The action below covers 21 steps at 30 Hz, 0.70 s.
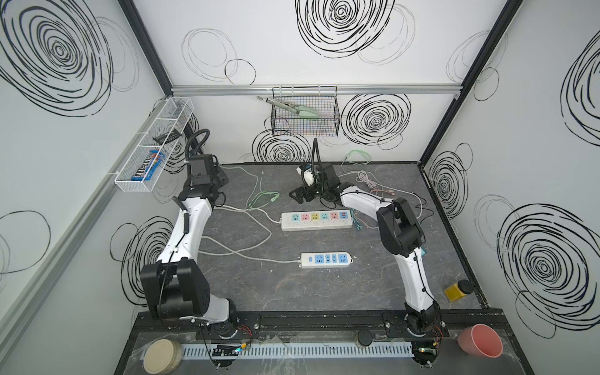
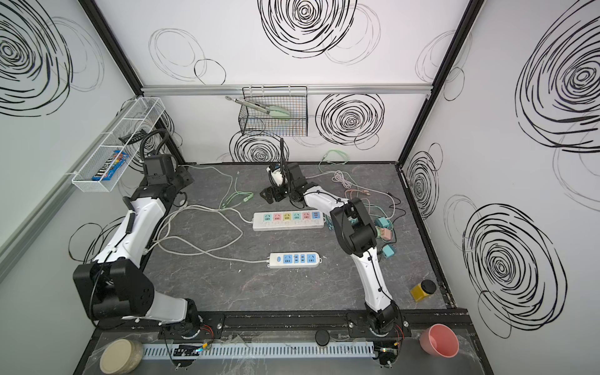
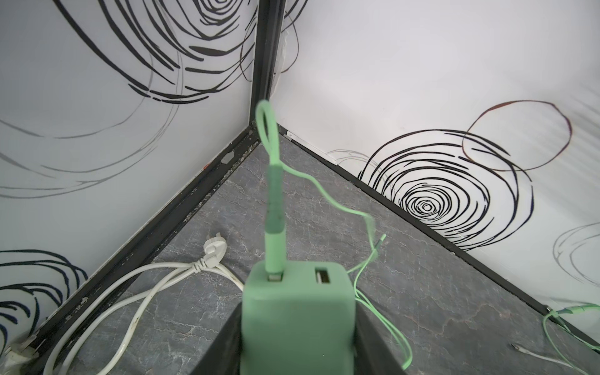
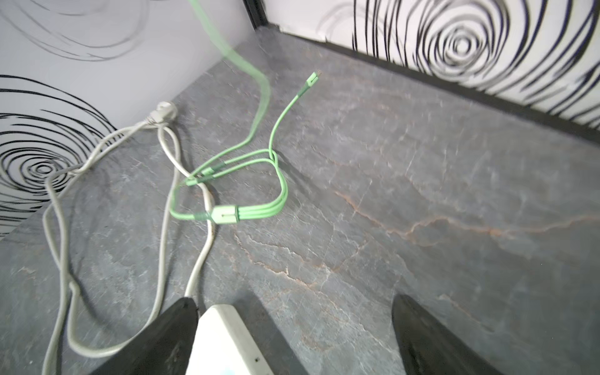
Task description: Insert the plug
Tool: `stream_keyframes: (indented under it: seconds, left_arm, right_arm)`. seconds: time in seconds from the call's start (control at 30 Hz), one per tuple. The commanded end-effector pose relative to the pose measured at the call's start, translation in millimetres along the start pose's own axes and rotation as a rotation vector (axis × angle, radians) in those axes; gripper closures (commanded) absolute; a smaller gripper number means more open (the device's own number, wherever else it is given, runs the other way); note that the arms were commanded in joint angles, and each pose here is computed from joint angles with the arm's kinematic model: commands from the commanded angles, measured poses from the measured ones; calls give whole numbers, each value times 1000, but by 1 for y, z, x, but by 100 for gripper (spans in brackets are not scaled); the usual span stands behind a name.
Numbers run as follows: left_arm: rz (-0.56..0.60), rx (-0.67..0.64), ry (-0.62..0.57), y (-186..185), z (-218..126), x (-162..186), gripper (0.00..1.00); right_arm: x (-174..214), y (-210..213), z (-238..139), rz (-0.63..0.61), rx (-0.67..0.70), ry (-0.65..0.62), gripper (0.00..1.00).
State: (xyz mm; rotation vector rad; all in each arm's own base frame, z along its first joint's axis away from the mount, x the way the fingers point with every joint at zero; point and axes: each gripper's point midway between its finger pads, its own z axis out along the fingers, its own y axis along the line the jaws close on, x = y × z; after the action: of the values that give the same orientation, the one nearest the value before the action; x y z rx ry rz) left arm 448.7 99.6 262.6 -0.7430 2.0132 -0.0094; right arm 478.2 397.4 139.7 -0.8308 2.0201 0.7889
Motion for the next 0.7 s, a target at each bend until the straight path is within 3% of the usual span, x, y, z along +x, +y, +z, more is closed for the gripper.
stream_keyframes:
  seconds: [0.0, 0.2, 0.3, 0.37, 0.5, 0.67]
  left_arm:
    - [-19, 92, -107, -43, 8, -50, 100]
    - [44, 117, -247, -111, 28, -124, 100]
    - [88, 123, -225, -127, 36, -125, 100]
    - [158, 136, -156, -134, 42, -97, 100]
    - [288, 240, 21, -139, 41, 0, 100]
    - [377, 301, 75, -131, 23, 73, 100]
  right_arm:
    - [-5, 3, -11, -147, -31, -12, 3]
    - [-31, -27, -33, -109, 8, -35, 3]
    - [-30, -31, -51, -77, 52, -52, 3]
    - [-23, -29, -63, -56, 66, -52, 3]
    - [-24, -30, -91, 33, 110, -119, 3]
    - [-34, -40, -113, 159, 123, -131, 3]
